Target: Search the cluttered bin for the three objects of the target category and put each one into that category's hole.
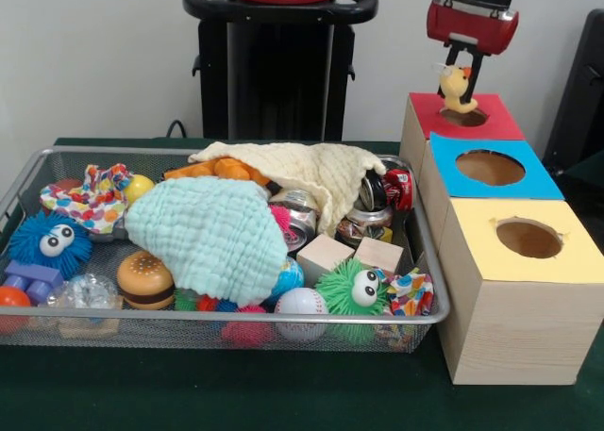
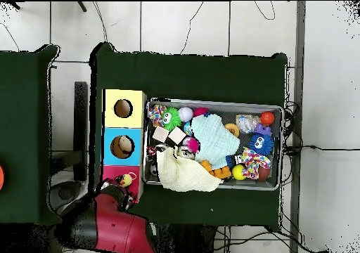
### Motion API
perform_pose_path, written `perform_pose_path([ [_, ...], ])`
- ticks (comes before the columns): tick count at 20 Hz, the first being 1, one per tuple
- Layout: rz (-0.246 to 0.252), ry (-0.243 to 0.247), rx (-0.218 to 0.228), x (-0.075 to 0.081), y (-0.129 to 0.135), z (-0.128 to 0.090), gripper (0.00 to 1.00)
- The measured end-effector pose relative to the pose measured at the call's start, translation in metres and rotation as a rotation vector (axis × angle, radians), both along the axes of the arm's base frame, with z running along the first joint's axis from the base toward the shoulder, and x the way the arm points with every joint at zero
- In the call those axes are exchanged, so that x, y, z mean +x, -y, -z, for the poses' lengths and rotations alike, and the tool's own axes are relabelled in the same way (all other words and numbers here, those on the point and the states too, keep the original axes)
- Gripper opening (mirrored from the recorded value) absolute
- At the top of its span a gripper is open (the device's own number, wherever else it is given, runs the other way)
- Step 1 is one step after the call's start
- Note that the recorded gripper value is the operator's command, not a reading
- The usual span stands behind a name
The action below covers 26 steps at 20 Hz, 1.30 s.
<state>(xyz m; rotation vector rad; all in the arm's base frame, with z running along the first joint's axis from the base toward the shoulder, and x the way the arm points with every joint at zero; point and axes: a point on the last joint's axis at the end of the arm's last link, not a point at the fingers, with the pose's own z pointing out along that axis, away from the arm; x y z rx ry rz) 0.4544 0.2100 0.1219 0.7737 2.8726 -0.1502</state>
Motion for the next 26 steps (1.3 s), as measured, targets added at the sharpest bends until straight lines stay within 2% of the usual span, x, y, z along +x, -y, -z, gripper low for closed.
perform_pose_path([
  [10, 0.004, -0.014, -0.003, -0.007, 0.002, 0.002, 0.0],
  [19, 0.016, -0.053, -0.009, -0.027, 0.008, 0.009, 0.0],
  [26, 0.026, -0.054, -0.004, -0.026, 0.007, 0.009, 0.0],
])
